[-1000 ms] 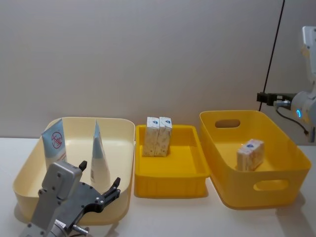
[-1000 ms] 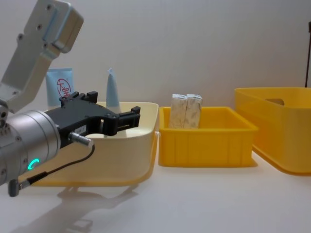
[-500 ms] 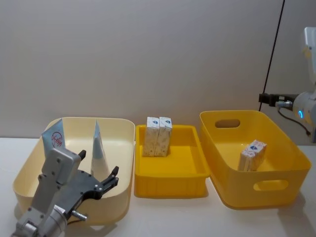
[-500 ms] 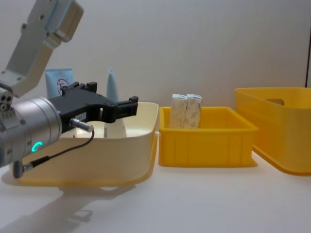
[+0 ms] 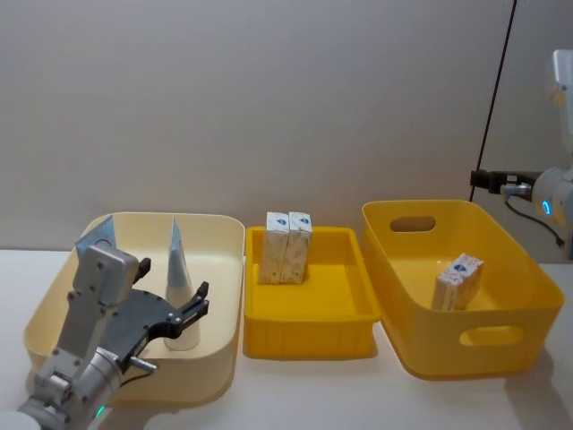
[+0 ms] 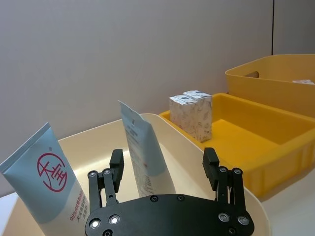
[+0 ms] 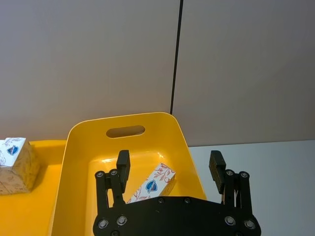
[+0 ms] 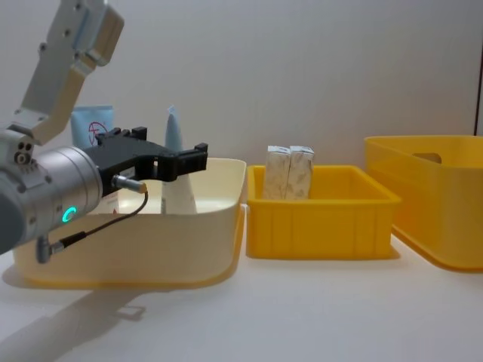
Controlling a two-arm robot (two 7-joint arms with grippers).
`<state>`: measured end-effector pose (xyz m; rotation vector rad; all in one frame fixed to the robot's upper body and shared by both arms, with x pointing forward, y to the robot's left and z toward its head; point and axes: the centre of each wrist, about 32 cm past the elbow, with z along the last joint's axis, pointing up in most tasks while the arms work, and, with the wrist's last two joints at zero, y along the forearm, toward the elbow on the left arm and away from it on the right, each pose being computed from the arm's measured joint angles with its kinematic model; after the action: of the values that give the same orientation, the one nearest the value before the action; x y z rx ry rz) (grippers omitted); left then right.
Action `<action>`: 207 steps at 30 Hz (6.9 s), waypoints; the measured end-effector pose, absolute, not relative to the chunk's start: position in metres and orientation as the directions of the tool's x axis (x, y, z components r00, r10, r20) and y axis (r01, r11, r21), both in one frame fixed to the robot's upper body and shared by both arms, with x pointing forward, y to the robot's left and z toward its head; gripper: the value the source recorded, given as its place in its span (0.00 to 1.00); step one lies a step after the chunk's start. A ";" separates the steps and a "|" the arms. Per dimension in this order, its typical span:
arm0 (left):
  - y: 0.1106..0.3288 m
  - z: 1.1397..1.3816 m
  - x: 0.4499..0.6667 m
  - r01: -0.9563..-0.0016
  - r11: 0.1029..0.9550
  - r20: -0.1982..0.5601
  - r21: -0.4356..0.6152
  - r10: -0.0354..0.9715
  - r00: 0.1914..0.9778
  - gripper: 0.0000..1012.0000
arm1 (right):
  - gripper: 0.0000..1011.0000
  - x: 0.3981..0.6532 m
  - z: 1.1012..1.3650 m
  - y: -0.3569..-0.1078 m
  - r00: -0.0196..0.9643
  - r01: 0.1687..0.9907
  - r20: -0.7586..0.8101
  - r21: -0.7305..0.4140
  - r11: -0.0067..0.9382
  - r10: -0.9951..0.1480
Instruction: Bimanual collaborative sorting of washing and personal care products
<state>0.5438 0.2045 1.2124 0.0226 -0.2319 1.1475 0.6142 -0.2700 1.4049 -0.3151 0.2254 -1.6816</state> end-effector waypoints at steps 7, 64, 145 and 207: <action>0.205 1.212 0.556 -0.912 0.399 0.179 -0.094 0.908 0.379 0.99 | 0.99 0.614 1.405 -0.270 -0.116 0.935 0.076 -0.328 -0.135 -0.990; 0.203 1.228 0.606 -0.912 0.406 0.226 0.059 0.884 0.408 0.27 | 0.99 0.614 1.405 -0.270 -0.116 0.935 0.076 -0.328 -0.135 -0.990; 0.206 1.250 0.616 -0.880 0.472 0.249 -0.057 0.860 0.445 0.26 | 0.99 0.614 1.405 -0.270 -0.116 0.935 0.076 -0.328 -0.135 -0.990; 0.212 1.331 0.617 -0.806 0.548 0.222 -0.223 0.834 0.505 0.26 | 0.99 0.613 1.405 -0.262 0.301 0.953 0.170 -0.086 0.290 -0.938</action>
<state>0.6175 0.2122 1.3313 -0.0950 -0.3198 0.9913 0.6125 -0.2623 1.4055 -0.1835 -0.0925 -1.2635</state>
